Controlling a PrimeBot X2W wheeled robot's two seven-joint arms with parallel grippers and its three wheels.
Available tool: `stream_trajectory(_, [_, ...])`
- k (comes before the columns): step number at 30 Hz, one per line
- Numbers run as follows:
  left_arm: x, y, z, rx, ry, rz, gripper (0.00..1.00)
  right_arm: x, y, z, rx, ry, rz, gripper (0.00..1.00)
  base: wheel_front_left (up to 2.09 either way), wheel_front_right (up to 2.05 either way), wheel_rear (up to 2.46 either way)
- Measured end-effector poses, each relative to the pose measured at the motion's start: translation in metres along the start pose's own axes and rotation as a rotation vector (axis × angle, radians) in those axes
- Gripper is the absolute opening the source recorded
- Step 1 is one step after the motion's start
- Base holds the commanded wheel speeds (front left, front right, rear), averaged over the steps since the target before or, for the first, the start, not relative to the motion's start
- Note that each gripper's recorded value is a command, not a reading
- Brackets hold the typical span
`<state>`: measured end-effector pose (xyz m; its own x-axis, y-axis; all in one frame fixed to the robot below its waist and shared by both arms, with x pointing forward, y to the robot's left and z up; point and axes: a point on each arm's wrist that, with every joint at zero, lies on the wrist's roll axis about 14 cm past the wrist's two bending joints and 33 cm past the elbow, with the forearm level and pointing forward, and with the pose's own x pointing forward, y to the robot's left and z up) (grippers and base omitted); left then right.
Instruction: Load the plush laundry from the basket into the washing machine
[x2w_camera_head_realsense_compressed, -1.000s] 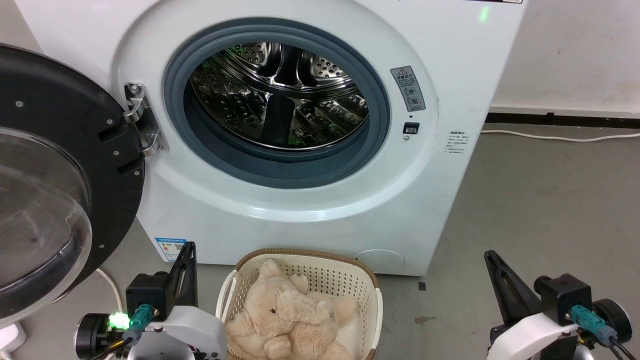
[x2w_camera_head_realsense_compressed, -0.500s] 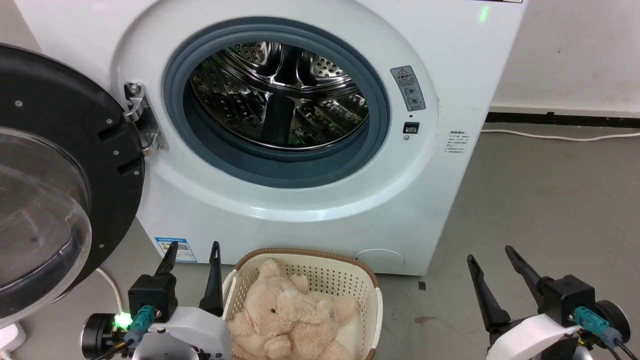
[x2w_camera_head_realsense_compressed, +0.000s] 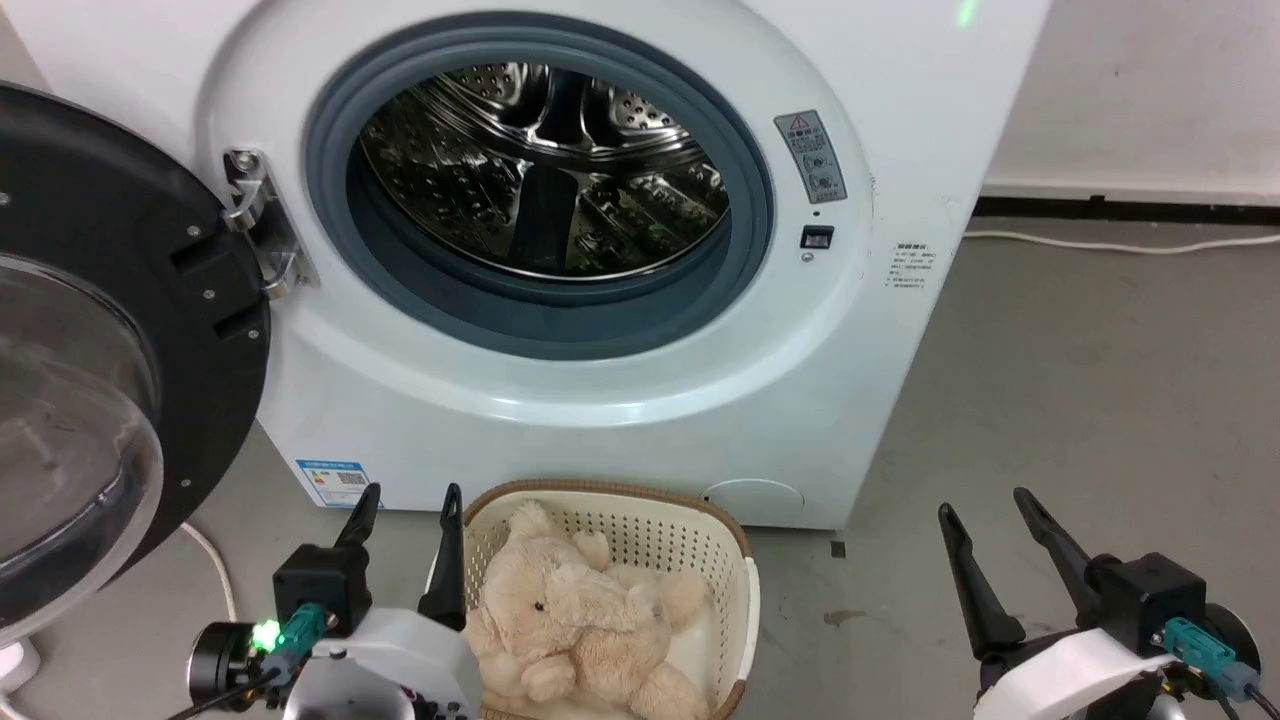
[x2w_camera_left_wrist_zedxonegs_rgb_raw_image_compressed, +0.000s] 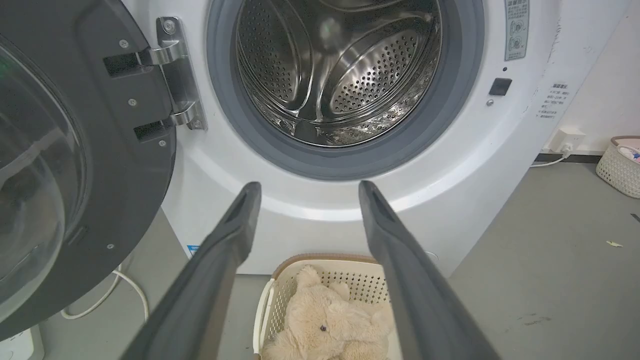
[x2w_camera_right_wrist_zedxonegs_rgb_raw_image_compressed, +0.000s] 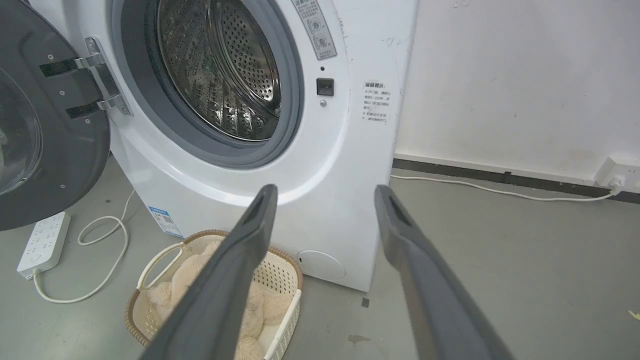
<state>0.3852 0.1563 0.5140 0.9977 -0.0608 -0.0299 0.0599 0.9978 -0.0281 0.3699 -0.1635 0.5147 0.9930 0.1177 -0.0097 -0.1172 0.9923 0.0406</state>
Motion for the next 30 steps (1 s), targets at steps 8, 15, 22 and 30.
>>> stream_trajectory(8, [0.018,-0.011,-0.014,-0.022,0.041,-0.041,1.0,0.003,-0.005,-0.01,0.034,0.018,-0.017,1.0,0.0,0.0,0.0])
stream_trajectory(15, [0.045,-0.024,-0.042,-0.029,0.125,-0.104,1.0,0.012,-0.015,-0.02,0.067,0.032,-0.043,1.0,0.0,0.0,0.0])
stream_trajectory(22, [0.066,-0.041,-0.071,-0.034,0.214,-0.167,1.0,0.02,-0.023,-0.03,0.099,0.048,-0.068,1.0,0.0,0.0,0.0])
stream_trajectory(30, [0.083,-0.056,-0.118,-0.001,0.373,-0.24,1.0,0.029,-0.032,-0.045,0.135,0.069,-0.097,1.0,0.0,0.0,0.0])
